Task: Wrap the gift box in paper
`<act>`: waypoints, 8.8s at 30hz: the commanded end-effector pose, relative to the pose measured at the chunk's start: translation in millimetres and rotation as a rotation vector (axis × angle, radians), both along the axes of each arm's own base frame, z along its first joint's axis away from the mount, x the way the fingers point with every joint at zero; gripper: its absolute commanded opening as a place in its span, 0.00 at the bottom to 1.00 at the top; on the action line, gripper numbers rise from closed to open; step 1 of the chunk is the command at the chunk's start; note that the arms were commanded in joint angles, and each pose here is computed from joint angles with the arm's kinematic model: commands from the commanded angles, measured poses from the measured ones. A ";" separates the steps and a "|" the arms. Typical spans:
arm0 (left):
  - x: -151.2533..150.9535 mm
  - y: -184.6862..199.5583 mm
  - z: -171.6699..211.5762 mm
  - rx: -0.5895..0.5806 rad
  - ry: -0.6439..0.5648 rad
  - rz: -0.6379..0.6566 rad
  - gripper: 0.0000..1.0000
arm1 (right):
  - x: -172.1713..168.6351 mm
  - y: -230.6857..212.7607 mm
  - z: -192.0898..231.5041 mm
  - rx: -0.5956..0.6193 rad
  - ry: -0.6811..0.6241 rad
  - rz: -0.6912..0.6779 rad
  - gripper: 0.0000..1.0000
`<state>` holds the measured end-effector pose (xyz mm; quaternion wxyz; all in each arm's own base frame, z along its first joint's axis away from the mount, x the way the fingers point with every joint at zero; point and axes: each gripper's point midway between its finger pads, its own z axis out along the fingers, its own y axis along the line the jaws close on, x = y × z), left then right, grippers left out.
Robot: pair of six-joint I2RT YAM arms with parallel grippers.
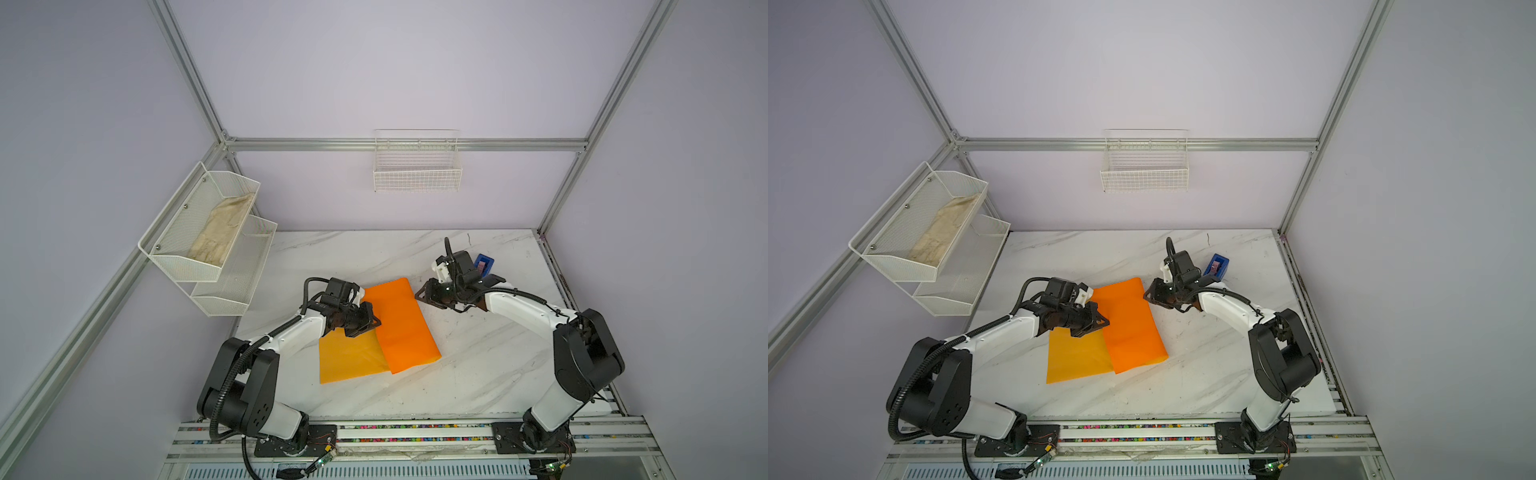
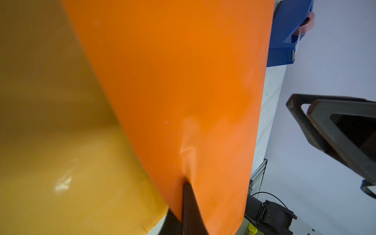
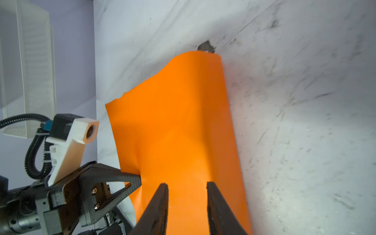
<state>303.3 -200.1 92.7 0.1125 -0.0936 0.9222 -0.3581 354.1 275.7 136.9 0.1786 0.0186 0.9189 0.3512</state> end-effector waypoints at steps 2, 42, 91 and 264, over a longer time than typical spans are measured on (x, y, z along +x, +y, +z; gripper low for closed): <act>19.1 9.3 1.3 0.096 -0.029 -0.021 0.00 | -6.1 -13.9 -27.2 -0.078 0.046 -0.009 0.35; 95.1 -1.4 25.4 0.186 -0.103 -0.233 0.02 | -39.1 -9.2 -27.7 -0.095 0.051 -0.059 0.48; 8.0 -36.4 -7.9 0.007 0.167 -0.172 0.07 | -44.3 11.6 -33.2 0.033 0.132 0.062 0.44; 0.4 79.5 -5.1 -0.042 0.033 0.058 0.33 | -61.2 -1.1 -65.8 -0.087 0.225 0.088 0.37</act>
